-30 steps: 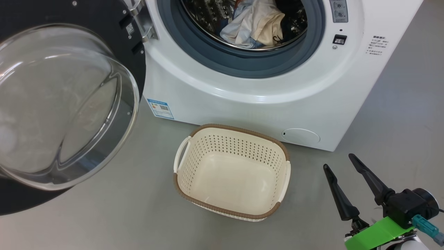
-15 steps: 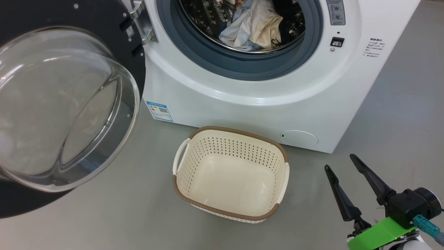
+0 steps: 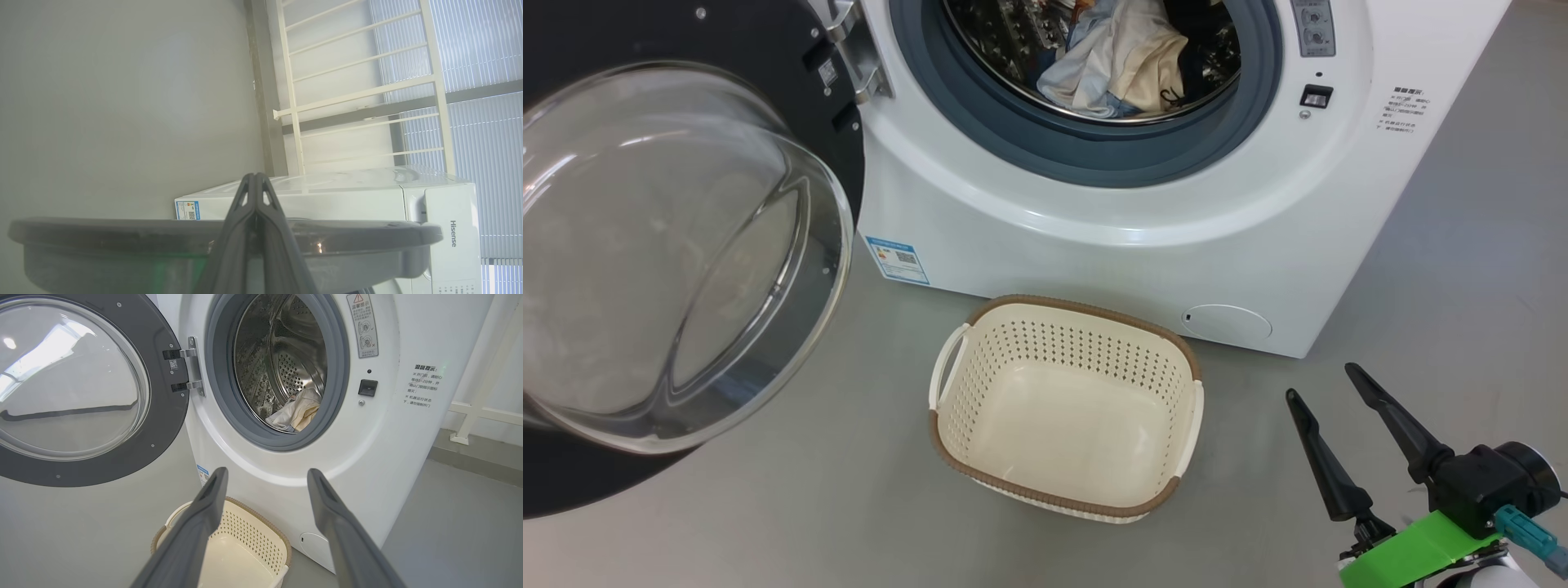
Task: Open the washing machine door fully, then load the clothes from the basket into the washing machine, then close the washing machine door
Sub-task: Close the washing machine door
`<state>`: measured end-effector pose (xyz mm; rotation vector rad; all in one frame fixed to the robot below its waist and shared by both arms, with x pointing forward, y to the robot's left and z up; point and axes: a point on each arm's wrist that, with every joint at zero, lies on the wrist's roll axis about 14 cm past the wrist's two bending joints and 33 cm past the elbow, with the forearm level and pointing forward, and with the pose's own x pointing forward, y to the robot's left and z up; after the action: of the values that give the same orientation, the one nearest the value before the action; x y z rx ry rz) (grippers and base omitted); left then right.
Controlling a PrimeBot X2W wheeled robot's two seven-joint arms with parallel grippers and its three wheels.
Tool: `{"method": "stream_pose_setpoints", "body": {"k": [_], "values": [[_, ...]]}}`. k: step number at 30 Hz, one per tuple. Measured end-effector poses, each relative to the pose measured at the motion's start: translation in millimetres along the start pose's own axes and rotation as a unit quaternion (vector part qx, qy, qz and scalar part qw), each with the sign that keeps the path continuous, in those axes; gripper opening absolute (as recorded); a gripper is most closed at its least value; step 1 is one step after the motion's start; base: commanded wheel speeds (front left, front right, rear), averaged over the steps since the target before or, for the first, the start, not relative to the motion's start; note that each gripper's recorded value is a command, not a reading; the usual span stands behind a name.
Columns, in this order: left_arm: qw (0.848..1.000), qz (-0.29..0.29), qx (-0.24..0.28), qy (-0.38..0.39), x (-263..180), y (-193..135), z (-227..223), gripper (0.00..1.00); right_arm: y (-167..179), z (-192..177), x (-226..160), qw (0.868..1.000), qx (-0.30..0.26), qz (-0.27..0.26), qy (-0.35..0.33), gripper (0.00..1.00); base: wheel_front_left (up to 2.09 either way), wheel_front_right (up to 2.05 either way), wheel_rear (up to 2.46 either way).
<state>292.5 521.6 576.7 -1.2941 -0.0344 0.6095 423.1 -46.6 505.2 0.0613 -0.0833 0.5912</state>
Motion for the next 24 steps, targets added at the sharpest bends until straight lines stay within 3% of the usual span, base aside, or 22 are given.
{"method": "stream_pose_setpoints", "body": {"k": [24], "values": [[0.999, -0.012, 0.001, 0.038, -2, -3, -18, 0.00, 0, 6, -3, 1.000, 0.006, -0.010, -0.008, 1.00, 0.00, 0.00, 0.00]]}}
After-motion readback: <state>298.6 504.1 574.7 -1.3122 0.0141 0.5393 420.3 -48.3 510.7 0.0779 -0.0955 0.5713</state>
